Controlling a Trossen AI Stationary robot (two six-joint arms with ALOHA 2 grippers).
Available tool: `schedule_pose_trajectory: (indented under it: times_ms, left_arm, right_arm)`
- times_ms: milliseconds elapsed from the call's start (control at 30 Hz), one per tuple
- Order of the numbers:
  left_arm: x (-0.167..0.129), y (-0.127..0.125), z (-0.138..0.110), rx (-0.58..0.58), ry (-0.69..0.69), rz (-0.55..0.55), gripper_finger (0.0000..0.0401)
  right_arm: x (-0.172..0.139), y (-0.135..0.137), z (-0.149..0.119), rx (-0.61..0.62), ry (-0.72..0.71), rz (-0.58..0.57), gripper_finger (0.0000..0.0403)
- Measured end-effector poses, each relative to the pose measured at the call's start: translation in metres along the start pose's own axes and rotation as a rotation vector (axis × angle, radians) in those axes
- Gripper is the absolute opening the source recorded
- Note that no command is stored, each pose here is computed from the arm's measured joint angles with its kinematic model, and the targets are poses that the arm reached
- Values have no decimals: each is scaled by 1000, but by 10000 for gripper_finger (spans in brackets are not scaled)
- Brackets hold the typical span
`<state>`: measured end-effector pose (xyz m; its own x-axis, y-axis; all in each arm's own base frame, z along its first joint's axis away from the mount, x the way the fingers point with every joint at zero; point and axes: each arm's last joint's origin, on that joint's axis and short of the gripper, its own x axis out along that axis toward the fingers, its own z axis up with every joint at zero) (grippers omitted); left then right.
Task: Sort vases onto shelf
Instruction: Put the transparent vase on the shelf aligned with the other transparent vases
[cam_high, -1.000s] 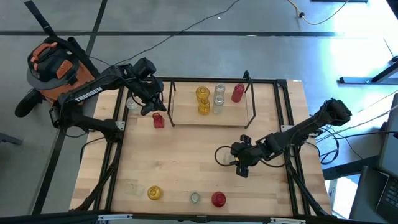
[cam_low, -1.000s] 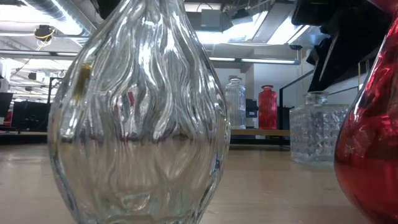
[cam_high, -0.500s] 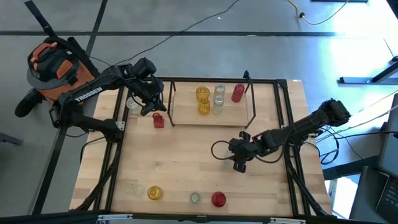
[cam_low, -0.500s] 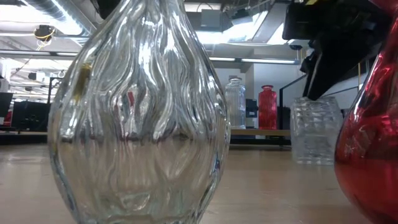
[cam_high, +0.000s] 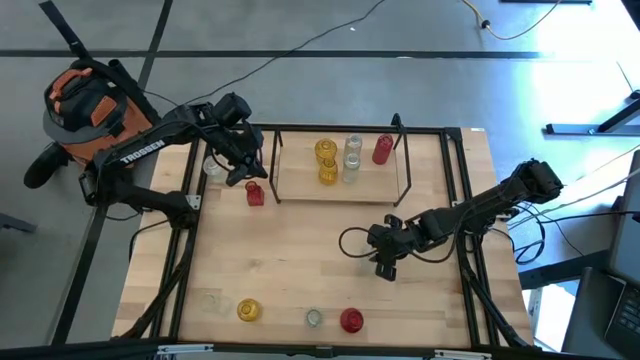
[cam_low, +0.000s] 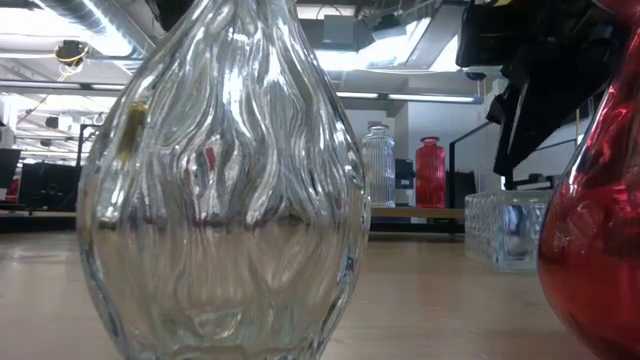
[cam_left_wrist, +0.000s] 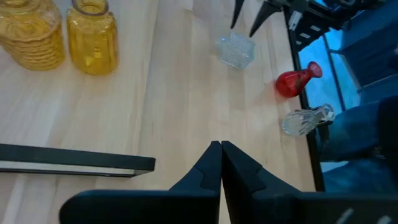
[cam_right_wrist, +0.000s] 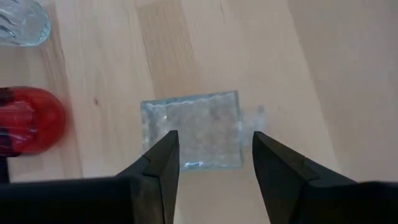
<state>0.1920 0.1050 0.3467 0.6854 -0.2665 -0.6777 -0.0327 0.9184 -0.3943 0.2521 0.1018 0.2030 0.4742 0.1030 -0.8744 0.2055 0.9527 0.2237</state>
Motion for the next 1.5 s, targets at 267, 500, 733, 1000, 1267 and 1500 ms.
schedule_pose_trajectory:
  times_ms: [267,500,733,1000,1267,1500]
  left_arm:
    - [0,2,0,-52,12,69,0]
    - [0,3,-1,-53,16,98,0]
    - [0,3,1,-50,4,97,0]
    - [0,1,5,-27,-37,27,0]
    - [0,1,5,6,-39,26,0]
    - [0,2,7,52,-54,30,0]
  right_arm:
    - [-1,6,-4,557,37,35,161]
    - [-3,22,-6,1050,-47,90,161]
    - [10,10,5,1294,-60,69,184]
    - [17,1,15,1342,14,109,293]
    - [12,0,15,1431,184,62,338]
    - [2,-5,16,1453,161,-92,319]
